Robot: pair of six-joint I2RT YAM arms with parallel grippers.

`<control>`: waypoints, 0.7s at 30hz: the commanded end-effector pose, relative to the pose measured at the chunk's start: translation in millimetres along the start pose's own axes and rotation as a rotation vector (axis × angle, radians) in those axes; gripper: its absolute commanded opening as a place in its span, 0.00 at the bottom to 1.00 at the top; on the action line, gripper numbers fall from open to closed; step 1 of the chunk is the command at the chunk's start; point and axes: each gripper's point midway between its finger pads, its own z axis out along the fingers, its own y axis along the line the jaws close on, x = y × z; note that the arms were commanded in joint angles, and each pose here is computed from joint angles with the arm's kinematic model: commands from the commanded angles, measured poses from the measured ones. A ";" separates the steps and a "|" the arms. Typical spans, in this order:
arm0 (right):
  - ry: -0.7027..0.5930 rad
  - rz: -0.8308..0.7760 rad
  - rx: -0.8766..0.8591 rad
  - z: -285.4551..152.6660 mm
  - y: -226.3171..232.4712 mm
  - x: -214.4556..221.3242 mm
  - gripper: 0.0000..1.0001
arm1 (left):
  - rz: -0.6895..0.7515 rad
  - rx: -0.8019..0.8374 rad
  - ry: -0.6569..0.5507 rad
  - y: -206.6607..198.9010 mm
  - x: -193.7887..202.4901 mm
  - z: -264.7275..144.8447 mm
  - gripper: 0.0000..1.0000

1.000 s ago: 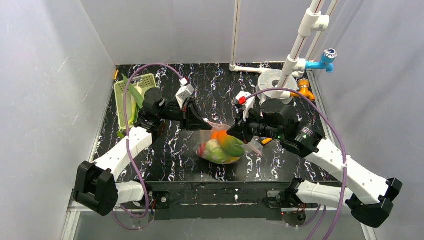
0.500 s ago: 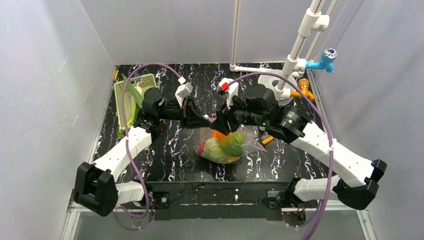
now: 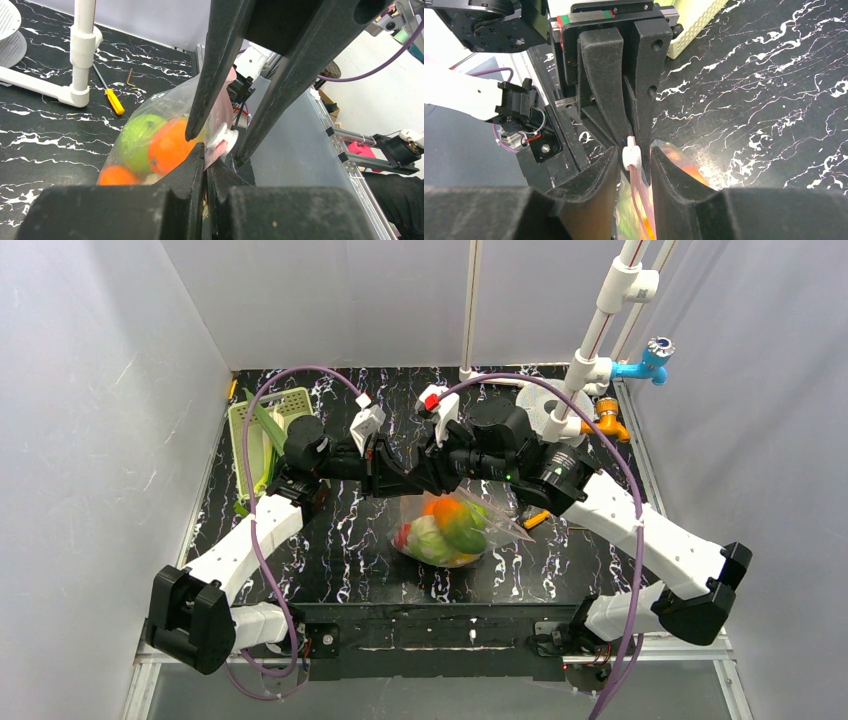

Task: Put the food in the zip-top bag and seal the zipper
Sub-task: Zip the zipper food storage bag at the center of the board.

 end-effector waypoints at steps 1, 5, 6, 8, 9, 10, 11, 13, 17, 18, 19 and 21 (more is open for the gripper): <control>-0.102 -0.027 -0.009 -2.5 4.7 -33.9 0.37 | 0.086 0.003 -0.027 -12.0 -18.5 -3.2 0.00; -0.094 -0.031 -0.008 1.1 3.5 -33.1 0.29 | 0.091 0.004 -0.029 -13.4 -19.5 -3.4 0.00; -0.091 -0.032 -0.007 1.9 3.3 -32.4 0.25 | 0.091 0.003 -0.029 -13.5 -19.5 -3.5 0.00; -0.091 -0.031 -0.003 0.8 2.7 -31.6 0.20 | 0.093 0.001 -0.030 -13.5 -19.5 -3.6 0.00; -0.093 -0.032 0.001 -0.3 2.1 -31.2 0.19 | 0.094 0.000 -0.031 -13.5 -19.6 -3.7 0.00; -0.094 -0.032 0.005 -1.1 1.2 -30.3 0.18 | 0.095 -0.001 -0.032 -13.5 -19.7 -3.7 0.00; -0.094 -0.032 0.008 -2.2 1.0 -29.1 0.16 | 0.096 -0.003 -0.032 -13.3 -19.5 -3.7 0.00; -0.096 -0.031 0.016 -5.5 -0.1 -27.2 0.13 | 0.097 -0.019 -0.035 -10.8 -19.5 -4.2 0.00; -0.126 -0.024 0.030 -17.5 -1.0 -24.9 0.04 | 0.096 -0.065 -0.050 -2.6 -21.8 -7.4 0.00; -0.134 -0.023 0.026 -20.9 -0.1 -23.8 0.03 | 0.097 -0.080 -0.055 -0.3 -22.9 -8.7 0.00; -0.141 -0.024 0.022 -24.7 0.8 -22.5 0.03 | 0.093 -0.103 -0.060 3.6 -23.4 -10.4 0.00; -0.144 -0.023 0.025 -30.4 -0.4 -17.9 0.02 | 0.082 -0.148 -0.070 13.5 -24.1 -14.3 0.00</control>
